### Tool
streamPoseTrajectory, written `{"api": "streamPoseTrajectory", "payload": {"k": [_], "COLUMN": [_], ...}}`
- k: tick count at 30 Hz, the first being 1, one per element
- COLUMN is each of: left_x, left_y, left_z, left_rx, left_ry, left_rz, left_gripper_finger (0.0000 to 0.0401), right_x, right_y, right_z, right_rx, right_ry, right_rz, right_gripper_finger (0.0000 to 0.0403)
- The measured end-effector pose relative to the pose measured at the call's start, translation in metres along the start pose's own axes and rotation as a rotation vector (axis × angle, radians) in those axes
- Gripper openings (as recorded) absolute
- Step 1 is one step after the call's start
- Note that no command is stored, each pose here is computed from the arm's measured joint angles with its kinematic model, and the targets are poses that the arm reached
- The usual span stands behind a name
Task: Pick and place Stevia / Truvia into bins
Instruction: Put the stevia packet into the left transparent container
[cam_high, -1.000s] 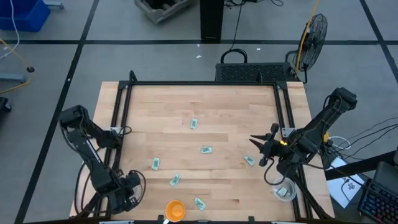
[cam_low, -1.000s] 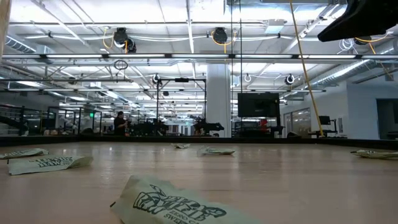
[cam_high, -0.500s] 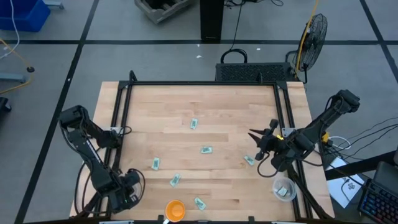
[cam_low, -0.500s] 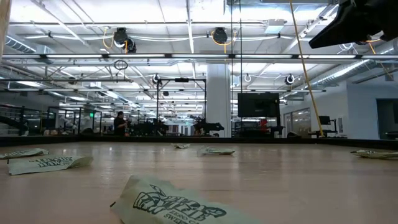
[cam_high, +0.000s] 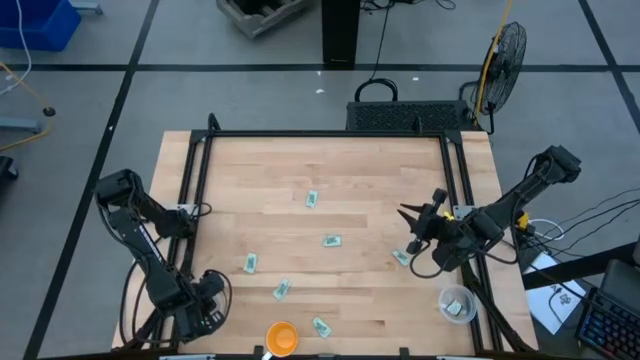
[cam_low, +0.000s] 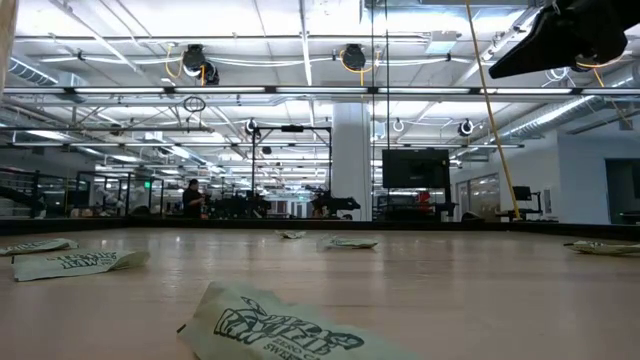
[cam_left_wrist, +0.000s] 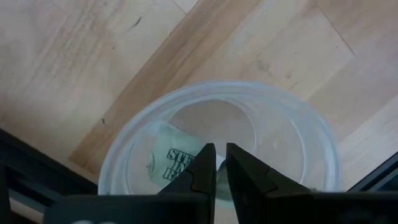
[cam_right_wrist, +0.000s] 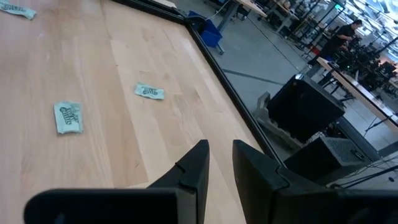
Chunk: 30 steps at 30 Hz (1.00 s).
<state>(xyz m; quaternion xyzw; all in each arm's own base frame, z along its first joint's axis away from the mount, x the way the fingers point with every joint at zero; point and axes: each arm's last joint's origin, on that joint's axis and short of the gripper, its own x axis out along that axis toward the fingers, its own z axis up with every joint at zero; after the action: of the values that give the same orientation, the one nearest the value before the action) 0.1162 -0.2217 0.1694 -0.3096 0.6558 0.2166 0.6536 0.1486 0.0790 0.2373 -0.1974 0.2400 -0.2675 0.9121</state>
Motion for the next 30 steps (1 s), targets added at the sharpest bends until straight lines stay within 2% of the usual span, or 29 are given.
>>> {"api": "streamPoseTrajectory", "payload": {"k": [6, 12, 14, 18, 22, 26, 30], "left_x": [0.0, 0.0, -0.003, -0.014, -0.03, -0.046, -0.059], "left_y": [0.001, 0.002, 0.001, 0.002, 0.004, 0.008, 0.012], "left_z": [0.0, 0.003, 0.006, 0.015, 0.025, 0.039, 0.055], "left_rx": [-0.016, 0.042, 0.023, -0.025, -0.071, -0.097, -0.094], "left_ry": [-0.003, -0.051, -0.034, 0.093, 0.2, 0.147, 0.015], "left_rz": [0.01, 0.011, 0.005, -0.008, -0.057, -0.139, -0.214], "left_gripper_finger": [0.0104, 0.0143, 0.0144, 0.0133, 0.0118, 0.0101, 0.0089], "right_x": [0.001, 0.001, 0.001, 0.001, 0.001, 0.0, 0.0], "right_y": [0.0, 0.0, 0.0, 0.001, 0.004, 0.008, 0.01], "right_z": [0.0, 0.0, 0.001, 0.004, 0.007, 0.01, 0.013], "right_rx": [0.005, 0.006, 0.016, 0.045, 0.057, 0.022, -0.003], "right_ry": [0.001, 0.0, -0.003, -0.014, -0.014, -0.011, -0.03], "right_rz": [-0.002, -0.002, -0.002, 0.004, 0.073, 0.186, 0.23], "right_gripper_finger": [0.0063, 0.0063, 0.0064, 0.0064, 0.0063, 0.0063, 0.0063]}}
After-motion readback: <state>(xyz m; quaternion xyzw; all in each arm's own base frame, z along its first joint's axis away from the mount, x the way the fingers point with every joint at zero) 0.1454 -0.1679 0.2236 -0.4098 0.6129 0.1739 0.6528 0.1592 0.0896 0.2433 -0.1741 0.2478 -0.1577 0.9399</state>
